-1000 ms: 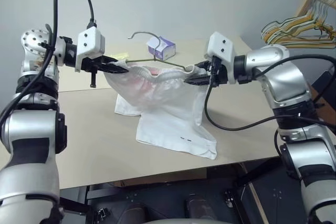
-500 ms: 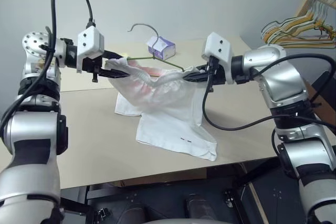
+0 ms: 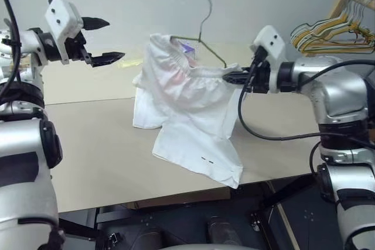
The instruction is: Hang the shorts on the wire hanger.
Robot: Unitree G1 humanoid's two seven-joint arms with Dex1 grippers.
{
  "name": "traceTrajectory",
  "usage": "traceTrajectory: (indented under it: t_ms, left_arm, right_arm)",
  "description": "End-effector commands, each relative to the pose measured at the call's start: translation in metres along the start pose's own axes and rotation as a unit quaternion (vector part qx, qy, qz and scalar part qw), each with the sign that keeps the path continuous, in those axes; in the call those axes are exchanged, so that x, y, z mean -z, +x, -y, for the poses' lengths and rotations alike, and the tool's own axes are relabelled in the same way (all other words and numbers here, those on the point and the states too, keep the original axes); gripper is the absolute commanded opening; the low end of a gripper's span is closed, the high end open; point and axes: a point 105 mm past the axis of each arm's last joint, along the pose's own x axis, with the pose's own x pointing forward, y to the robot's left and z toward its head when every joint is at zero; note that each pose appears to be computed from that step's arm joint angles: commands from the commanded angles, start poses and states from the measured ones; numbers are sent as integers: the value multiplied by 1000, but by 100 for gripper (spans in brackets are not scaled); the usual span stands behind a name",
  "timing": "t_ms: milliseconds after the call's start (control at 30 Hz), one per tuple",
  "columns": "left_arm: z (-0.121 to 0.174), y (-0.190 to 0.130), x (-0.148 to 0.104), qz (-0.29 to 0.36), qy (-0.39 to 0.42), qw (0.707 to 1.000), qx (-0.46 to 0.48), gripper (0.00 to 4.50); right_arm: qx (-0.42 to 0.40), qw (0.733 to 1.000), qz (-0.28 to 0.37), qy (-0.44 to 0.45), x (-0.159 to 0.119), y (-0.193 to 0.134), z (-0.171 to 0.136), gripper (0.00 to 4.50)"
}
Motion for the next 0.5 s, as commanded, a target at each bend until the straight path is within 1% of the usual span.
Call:
traceTrajectory:
  t_ms: [33, 167, 300, 400, 500]
  left_arm:
    - [4, 0, -16, 86, -24, 996, 10, 450]
    - [22, 1, -18, 158, -51, 985, 36, 450]
    - [53, 4, -24, 197, -49, 976, 80, 450]
    - [72, 7, -35, 221, -51, 969, 94, 450]
    - [86, 10, -47, 240, -56, 964, 100, 450]
  right_arm:
    - [73, 996, 12, 49, -14, -28, 7, 6]
    - [151, 979, -23, 132, 4, -51, 13, 6]
    - [211, 962, -20, 175, 19, -67, 22, 6]
    - [281, 936, -21, 213, 37, -78, 37, 6]
    - [340, 910, -23, 236, 52, -83, 43, 6]
